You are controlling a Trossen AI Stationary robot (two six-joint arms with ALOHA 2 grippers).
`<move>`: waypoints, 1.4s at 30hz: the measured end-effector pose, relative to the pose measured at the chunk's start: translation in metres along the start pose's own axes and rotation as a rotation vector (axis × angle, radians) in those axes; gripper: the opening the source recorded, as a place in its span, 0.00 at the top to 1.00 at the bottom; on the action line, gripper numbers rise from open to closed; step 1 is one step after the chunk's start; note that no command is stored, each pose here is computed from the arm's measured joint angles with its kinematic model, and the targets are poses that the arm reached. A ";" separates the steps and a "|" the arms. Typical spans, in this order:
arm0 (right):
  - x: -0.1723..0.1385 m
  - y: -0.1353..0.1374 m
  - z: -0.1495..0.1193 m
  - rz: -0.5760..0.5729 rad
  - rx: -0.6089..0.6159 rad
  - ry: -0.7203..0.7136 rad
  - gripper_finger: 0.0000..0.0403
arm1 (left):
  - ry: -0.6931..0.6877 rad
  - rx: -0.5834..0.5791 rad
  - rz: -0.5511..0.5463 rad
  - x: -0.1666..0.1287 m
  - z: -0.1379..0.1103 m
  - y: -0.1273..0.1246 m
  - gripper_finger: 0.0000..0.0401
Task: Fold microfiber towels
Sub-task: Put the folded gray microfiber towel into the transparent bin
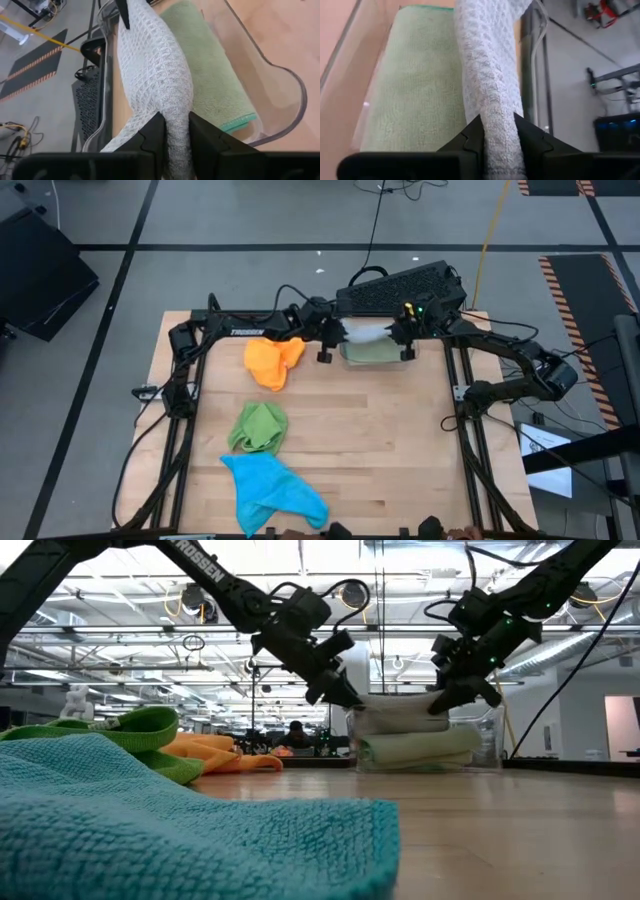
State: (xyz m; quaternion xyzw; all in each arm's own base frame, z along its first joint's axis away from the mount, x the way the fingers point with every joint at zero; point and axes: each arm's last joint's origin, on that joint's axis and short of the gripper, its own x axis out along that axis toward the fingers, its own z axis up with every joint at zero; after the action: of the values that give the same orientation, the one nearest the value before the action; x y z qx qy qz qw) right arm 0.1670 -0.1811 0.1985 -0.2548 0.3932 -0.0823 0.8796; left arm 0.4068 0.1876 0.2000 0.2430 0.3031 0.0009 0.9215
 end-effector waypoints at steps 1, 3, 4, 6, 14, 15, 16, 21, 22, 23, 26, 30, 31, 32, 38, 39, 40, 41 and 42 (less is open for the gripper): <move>0.000 0.001 0.000 0.006 0.012 0.003 0.82 | 0.000 -0.004 -0.006 0.000 0.001 -0.001 0.80; 0.000 0.001 0.000 0.011 0.023 0.005 0.81 | -0.002 -0.018 -0.023 0.000 0.001 -0.003 0.80; 0.000 0.002 -0.001 0.016 0.025 0.008 0.80 | -0.002 -0.026 -0.027 0.000 0.001 -0.003 0.80; 0.000 0.002 -0.001 0.019 0.041 0.011 0.76 | 0.000 -0.043 -0.031 0.000 0.001 -0.003 0.80; 0.000 0.003 0.001 0.055 0.172 -0.034 0.60 | -0.034 -0.120 -0.109 0.000 0.001 -0.006 0.80; 0.000 0.003 0.001 0.057 0.181 -0.034 0.59 | -0.034 -0.131 -0.114 0.000 0.000 -0.006 0.80; 0.000 0.003 0.001 0.058 0.190 -0.036 0.58 | -0.037 -0.142 -0.124 0.000 0.000 -0.007 0.80; 0.000 0.005 0.001 0.101 0.259 -0.070 0.56 | -0.072 -0.192 -0.188 -0.001 -0.002 -0.005 0.80; 0.000 0.005 0.001 0.113 0.282 -0.074 0.56 | -0.077 -0.210 -0.198 -0.002 -0.003 -0.004 0.80; 0.000 0.006 0.001 0.117 0.302 -0.072 0.56 | -0.080 -0.226 -0.207 -0.003 -0.004 -0.003 0.79; 0.000 0.007 0.000 0.134 0.352 -0.056 0.56 | -0.089 -0.282 -0.231 -0.004 -0.009 0.001 0.74; 0.000 0.008 0.000 0.138 0.391 -0.048 0.56 | -0.096 -0.333 -0.250 -0.005 -0.009 0.002 0.63; 0.000 0.008 0.000 0.140 0.398 -0.045 0.56 | -0.097 -0.339 -0.254 -0.005 -0.008 0.001 0.61; 0.000 0.008 0.000 0.140 0.413 -0.044 0.56 | -0.099 -0.344 -0.257 -0.004 -0.007 -0.001 0.58; -0.006 0.004 0.004 0.193 0.522 0.007 0.56 | -0.104 -0.391 -0.281 -0.002 -0.001 -0.007 0.48; -0.007 0.003 0.005 0.197 0.533 0.012 0.56 | -0.105 -0.404 -0.282 -0.002 0.000 -0.007 0.47; -0.008 0.003 0.006 0.200 0.544 0.016 0.56 | -0.105 -0.416 -0.282 -0.002 0.000 -0.007 0.46; -0.008 0.003 0.006 0.209 0.560 0.021 0.56 | -0.103 -0.430 -0.283 -0.002 0.000 -0.007 0.45; -0.009 0.003 0.006 0.217 0.576 0.026 0.56 | -0.101 -0.444 -0.286 -0.003 0.000 -0.007 0.44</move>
State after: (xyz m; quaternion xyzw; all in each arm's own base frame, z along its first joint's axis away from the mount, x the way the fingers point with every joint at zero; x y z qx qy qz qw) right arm 0.1655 -0.1730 0.2058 0.0494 0.3897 -0.0989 0.9143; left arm 0.4035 0.1816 0.1981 -0.0106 0.2804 -0.0749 0.9569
